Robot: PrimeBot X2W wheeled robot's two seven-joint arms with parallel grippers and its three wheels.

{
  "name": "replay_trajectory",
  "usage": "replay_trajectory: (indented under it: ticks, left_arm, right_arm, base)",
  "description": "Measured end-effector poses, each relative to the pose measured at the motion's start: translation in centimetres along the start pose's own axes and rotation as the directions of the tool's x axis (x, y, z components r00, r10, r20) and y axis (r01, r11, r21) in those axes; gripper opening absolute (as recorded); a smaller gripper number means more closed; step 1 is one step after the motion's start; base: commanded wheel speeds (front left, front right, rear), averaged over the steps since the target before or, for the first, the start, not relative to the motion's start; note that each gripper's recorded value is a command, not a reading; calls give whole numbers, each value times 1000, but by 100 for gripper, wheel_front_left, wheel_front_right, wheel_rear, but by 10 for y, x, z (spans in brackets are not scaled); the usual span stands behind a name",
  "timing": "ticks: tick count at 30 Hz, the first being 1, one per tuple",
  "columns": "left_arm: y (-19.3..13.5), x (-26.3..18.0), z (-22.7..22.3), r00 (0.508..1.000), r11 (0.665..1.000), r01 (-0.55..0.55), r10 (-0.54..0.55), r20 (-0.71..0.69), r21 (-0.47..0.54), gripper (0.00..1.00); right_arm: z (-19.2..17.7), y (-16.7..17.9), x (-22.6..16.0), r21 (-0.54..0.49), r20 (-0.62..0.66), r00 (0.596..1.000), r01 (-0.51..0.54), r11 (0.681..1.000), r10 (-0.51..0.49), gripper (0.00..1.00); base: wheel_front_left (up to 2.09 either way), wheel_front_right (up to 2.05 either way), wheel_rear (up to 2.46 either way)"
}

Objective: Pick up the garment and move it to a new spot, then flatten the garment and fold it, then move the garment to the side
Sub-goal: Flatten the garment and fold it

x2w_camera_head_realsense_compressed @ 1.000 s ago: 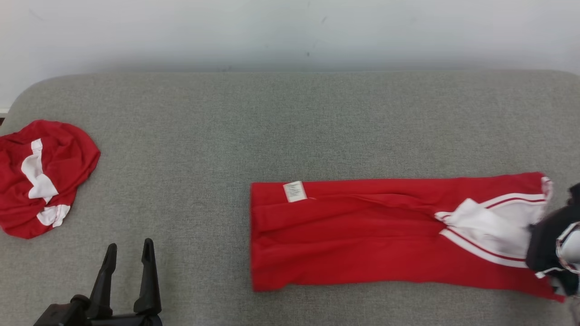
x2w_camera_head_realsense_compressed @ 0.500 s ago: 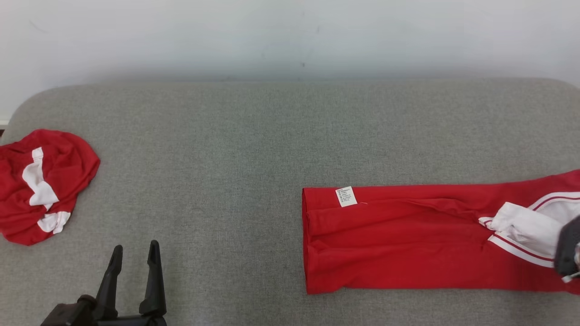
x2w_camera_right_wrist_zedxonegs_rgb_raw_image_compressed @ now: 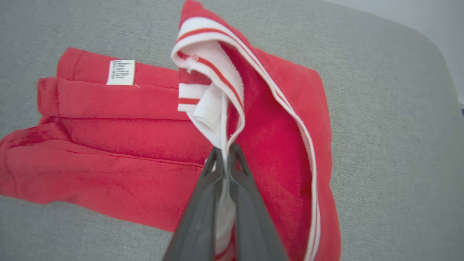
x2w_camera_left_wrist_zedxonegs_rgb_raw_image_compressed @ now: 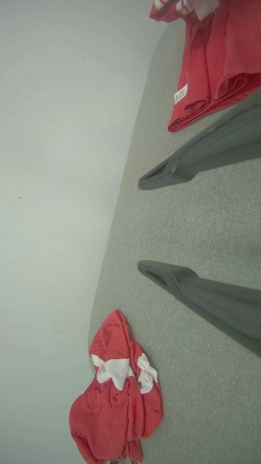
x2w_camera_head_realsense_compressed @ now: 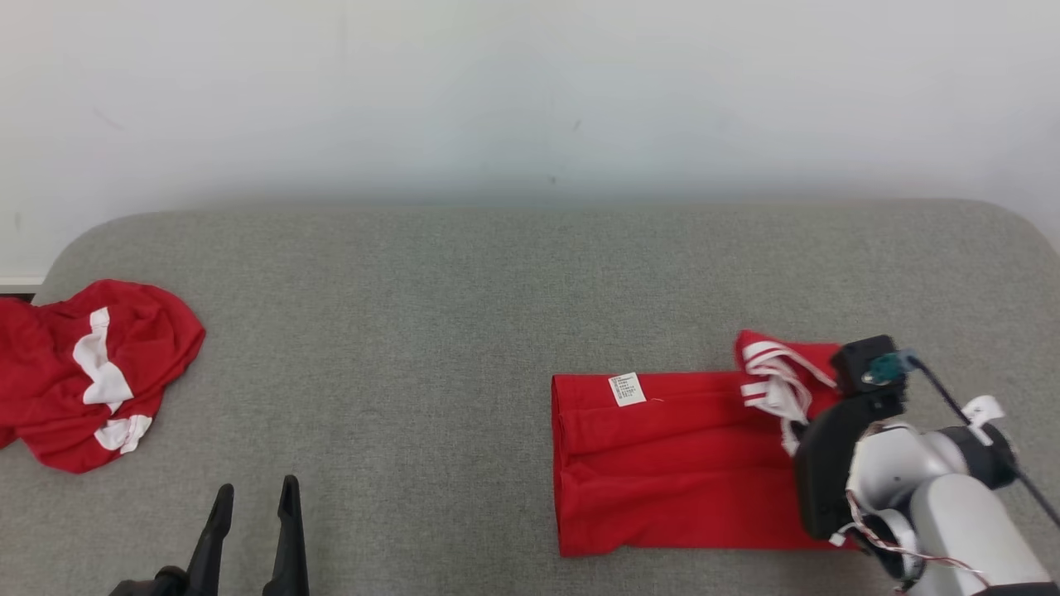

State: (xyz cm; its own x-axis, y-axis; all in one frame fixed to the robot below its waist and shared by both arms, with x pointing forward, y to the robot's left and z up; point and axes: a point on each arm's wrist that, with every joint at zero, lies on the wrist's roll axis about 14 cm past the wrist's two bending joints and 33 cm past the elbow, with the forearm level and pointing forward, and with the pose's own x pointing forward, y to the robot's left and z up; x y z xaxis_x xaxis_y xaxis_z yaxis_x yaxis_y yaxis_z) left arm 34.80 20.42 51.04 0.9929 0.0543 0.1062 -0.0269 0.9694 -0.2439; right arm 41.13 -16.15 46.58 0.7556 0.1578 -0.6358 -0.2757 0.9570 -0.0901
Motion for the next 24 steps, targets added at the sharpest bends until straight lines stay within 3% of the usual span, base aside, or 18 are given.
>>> replay_trajectory:
  ticks: [9,24]
  left_arm:
    - [4,-7,-1,1000,1000,-16,16,-3,-15,100]
    - [16,-10,-6,999,999,-50,50,-21,-11,100]
  right_arm:
    - [18,79,16,-35,-9,981,-195,980,194,0]
    - [19,133,47,-38,-51,950,-309,950,307,0]
  base:
    - [0,0,0]
    - [0,0,0]
